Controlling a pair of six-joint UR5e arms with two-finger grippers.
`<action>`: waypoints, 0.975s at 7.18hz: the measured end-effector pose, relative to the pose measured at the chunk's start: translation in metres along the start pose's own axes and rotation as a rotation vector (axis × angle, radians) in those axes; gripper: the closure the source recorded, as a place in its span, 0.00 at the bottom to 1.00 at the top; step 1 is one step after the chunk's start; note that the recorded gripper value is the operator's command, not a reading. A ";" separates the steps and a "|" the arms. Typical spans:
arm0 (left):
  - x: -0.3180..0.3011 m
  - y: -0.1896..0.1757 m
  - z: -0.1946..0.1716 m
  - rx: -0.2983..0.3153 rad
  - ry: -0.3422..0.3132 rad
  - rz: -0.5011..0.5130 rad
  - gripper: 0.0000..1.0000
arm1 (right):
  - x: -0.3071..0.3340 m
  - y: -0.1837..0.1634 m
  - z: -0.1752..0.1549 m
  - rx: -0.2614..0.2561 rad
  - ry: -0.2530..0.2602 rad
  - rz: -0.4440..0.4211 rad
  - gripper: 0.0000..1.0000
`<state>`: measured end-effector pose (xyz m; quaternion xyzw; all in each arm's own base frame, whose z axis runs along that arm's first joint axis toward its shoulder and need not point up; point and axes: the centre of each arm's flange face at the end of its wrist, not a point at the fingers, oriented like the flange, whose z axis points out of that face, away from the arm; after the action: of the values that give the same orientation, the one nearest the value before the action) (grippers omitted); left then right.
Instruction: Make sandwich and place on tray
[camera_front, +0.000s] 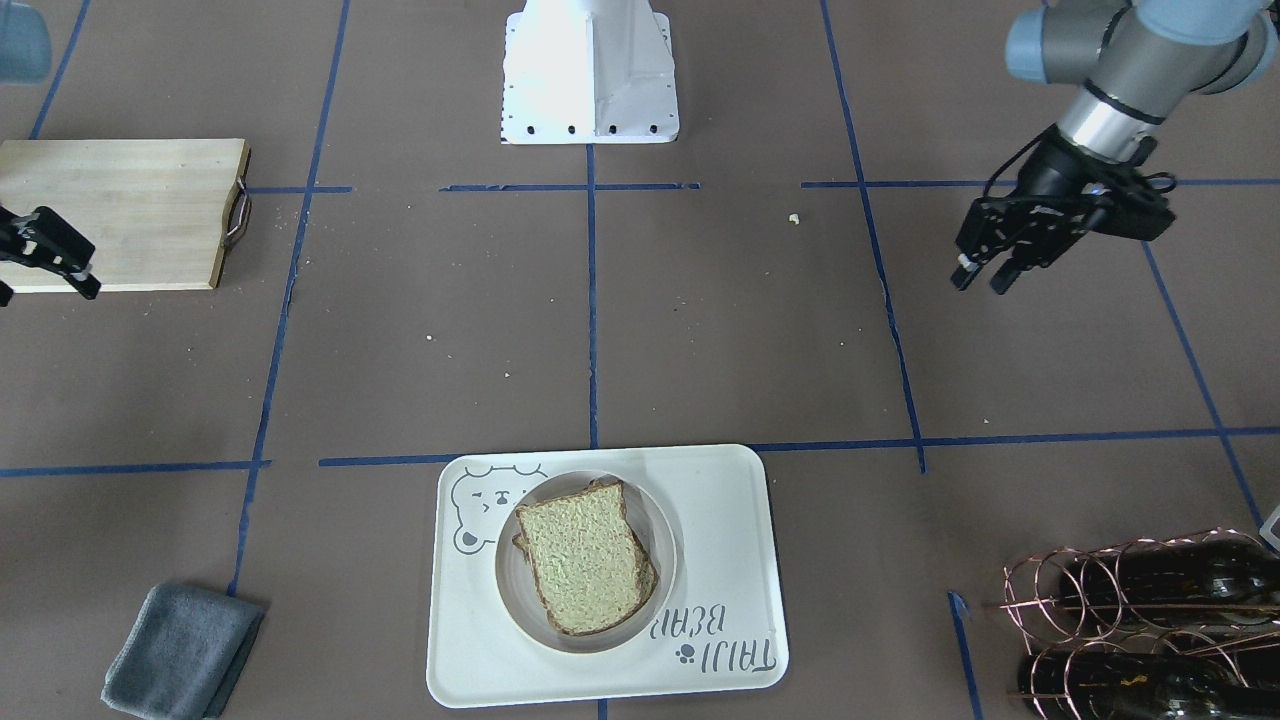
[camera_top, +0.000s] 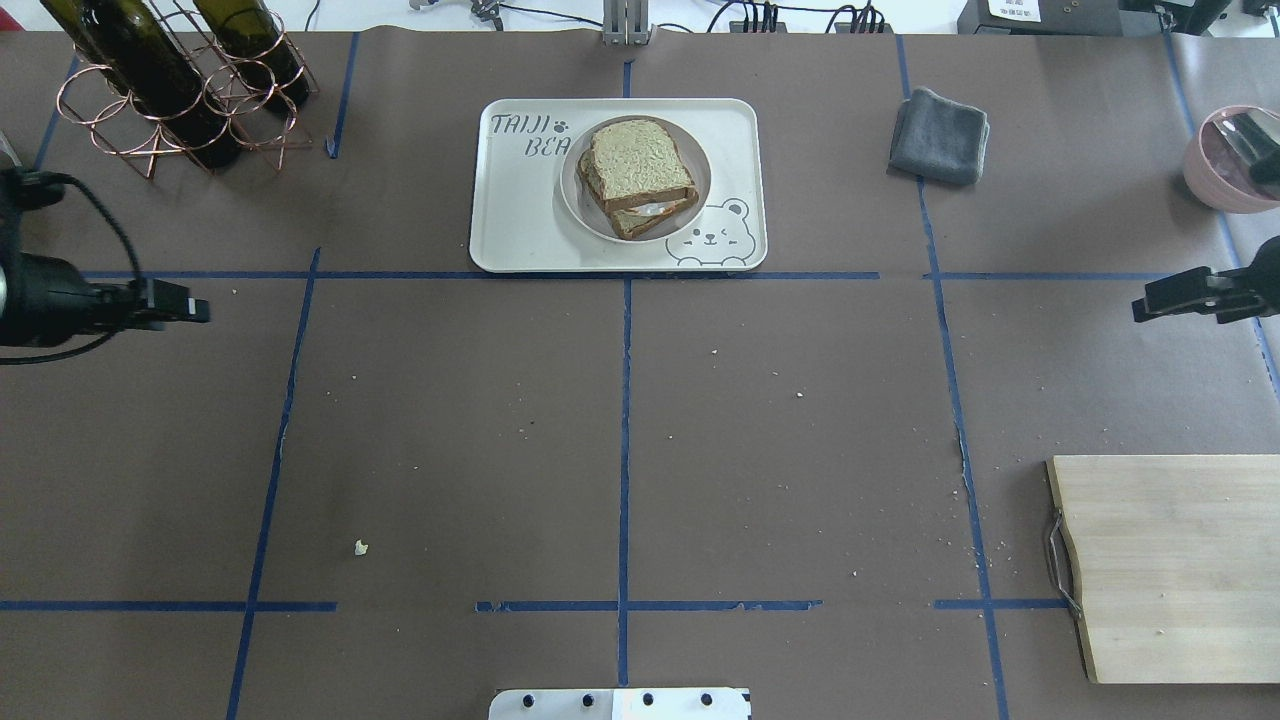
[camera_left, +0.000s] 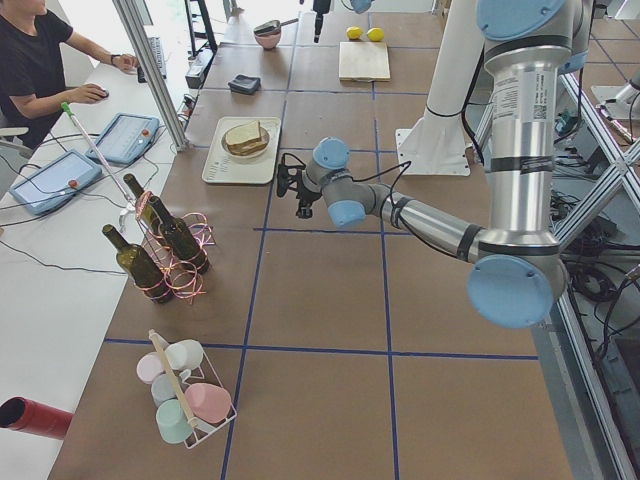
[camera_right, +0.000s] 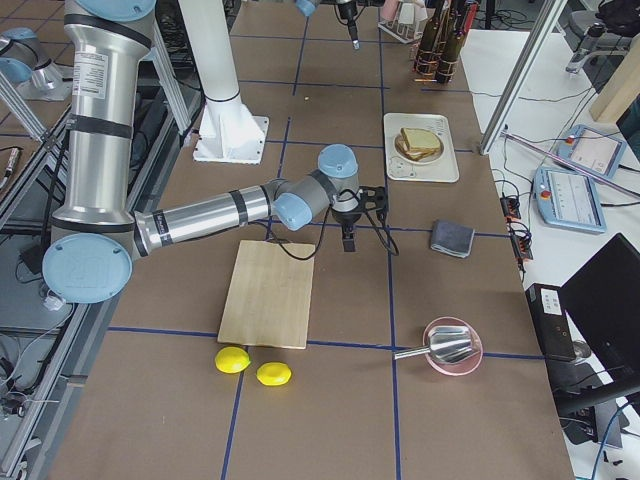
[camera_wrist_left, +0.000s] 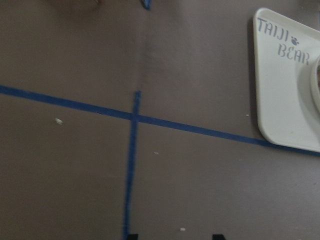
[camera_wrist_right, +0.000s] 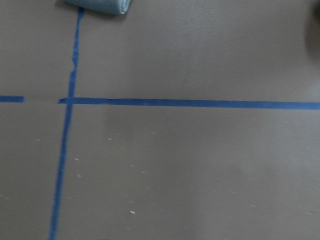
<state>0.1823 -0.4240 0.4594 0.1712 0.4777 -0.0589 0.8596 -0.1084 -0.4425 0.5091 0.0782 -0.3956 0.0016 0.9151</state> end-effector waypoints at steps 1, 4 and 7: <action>-0.060 -0.005 -0.028 0.004 -0.053 0.172 0.00 | 0.042 0.000 -0.016 -0.053 0.007 -0.047 0.00; -0.203 -0.037 -0.083 -0.093 -0.204 0.435 0.00 | 0.112 0.009 -0.044 -0.145 -0.002 -0.108 0.00; -0.239 -0.068 -0.114 -0.350 -0.267 0.329 0.00 | 0.116 0.007 -0.047 -0.149 -0.004 -0.114 0.00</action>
<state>-0.0553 -0.4626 0.5893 0.0862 0.3288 0.1427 0.9295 0.0051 -0.4361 0.5624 0.0325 -0.3913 -0.0798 0.9162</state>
